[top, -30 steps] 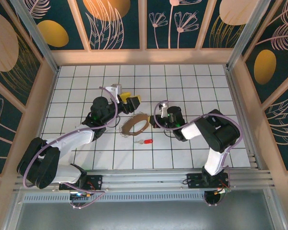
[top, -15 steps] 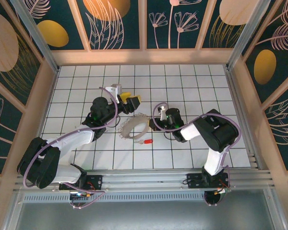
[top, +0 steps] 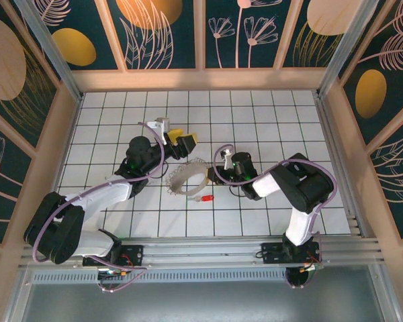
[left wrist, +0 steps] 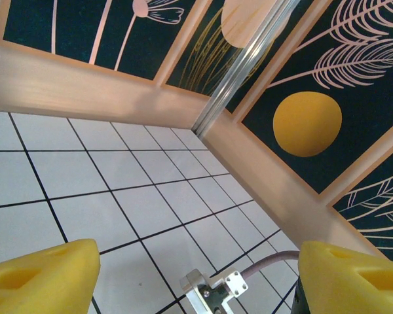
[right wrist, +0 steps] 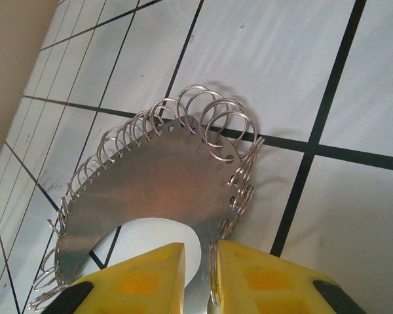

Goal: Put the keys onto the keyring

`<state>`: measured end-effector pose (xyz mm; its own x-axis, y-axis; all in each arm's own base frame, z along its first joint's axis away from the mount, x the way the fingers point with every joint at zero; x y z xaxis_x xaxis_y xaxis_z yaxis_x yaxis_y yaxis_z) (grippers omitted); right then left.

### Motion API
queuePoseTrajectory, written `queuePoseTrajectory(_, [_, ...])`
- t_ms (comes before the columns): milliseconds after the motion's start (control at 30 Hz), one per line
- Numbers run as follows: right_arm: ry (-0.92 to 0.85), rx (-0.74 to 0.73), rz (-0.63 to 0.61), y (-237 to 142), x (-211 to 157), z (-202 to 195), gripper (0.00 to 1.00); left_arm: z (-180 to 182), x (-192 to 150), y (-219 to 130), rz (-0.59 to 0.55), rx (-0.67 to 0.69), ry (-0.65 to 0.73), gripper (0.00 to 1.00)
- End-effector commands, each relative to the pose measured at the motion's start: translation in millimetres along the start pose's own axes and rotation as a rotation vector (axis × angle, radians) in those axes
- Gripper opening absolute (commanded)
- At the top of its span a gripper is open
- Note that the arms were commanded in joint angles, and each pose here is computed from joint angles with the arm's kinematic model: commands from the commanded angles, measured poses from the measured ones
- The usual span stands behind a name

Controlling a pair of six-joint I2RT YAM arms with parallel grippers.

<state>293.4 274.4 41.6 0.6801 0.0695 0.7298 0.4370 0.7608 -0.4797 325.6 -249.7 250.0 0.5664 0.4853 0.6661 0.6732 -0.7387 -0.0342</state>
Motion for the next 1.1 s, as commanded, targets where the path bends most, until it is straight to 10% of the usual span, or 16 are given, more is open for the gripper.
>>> queuePoseTrajectory(0, [0.009, -0.012, 0.02, -5.2, -9.6, 0.4, 0.2, -4.2, -2.3, 0.2, 0.003, -0.028, -0.001, 0.79])
queuePoseTrajectory(1067, [0.018, -0.033, 0.043, -0.7, -16.7, -4.4, 0.11, -2.6, -3.7, 0.4, 0.003, -0.028, -0.006, 0.81])
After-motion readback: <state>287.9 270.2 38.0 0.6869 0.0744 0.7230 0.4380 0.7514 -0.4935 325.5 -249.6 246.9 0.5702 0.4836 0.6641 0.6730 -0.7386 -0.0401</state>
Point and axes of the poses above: each hand's point on the last joint's axis, 136 mm out from that joint toward the fingers, its own y axis out along the fingers, its own z axis along the line the jaws close on, x = y × z, the point moved 2 cm from there along -y, back along the fingers, and after that the axes turned 15 degrees about -y, right-handed, at the moved point
